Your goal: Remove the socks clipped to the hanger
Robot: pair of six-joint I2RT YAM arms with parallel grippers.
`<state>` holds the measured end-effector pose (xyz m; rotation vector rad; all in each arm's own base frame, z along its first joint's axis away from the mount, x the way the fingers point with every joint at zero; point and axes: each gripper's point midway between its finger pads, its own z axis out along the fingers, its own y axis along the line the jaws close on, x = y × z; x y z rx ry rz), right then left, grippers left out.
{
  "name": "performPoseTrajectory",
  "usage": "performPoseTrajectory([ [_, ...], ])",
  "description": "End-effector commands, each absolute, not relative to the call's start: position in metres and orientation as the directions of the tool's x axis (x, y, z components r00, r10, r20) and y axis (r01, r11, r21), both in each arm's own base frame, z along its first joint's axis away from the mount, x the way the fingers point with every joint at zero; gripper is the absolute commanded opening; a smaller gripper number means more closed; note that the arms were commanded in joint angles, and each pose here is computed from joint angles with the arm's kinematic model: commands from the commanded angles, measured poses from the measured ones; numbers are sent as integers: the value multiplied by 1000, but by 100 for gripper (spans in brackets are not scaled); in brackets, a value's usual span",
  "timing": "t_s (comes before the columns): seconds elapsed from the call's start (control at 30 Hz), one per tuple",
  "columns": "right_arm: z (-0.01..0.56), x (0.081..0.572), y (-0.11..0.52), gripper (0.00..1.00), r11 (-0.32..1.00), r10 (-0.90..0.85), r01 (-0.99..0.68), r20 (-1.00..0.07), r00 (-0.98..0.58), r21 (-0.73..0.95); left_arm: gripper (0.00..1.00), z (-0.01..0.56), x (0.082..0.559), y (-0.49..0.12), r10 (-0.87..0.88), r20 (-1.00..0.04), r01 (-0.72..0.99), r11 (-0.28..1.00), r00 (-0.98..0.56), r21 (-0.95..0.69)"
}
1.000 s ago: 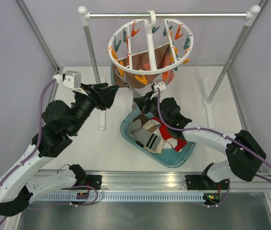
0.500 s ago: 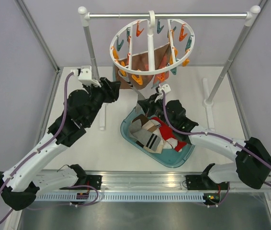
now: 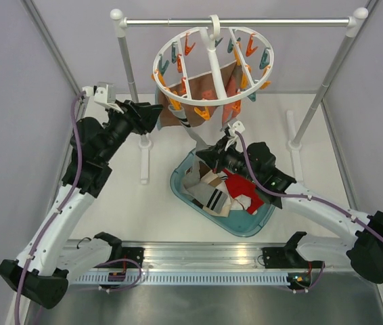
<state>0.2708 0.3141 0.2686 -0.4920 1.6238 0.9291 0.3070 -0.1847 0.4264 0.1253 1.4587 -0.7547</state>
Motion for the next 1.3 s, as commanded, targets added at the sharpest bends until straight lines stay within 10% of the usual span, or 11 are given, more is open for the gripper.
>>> performPoseTrajectory([
  [0.0,279,248,314,1,513,135,-807,-956,-262,293,58,449,295,-192,-461,-884,682,622,-80,-386],
  [0.6,292,206,298,1,371,124,-871,-947,-298,322,68,442,284,-218,-527,-813,891,204,-249,-405],
  [1.27,295,205,303,1,344,132,-872,-937,-323,349,70,446,289,-258,-504,-844,881,297,-182,-367],
])
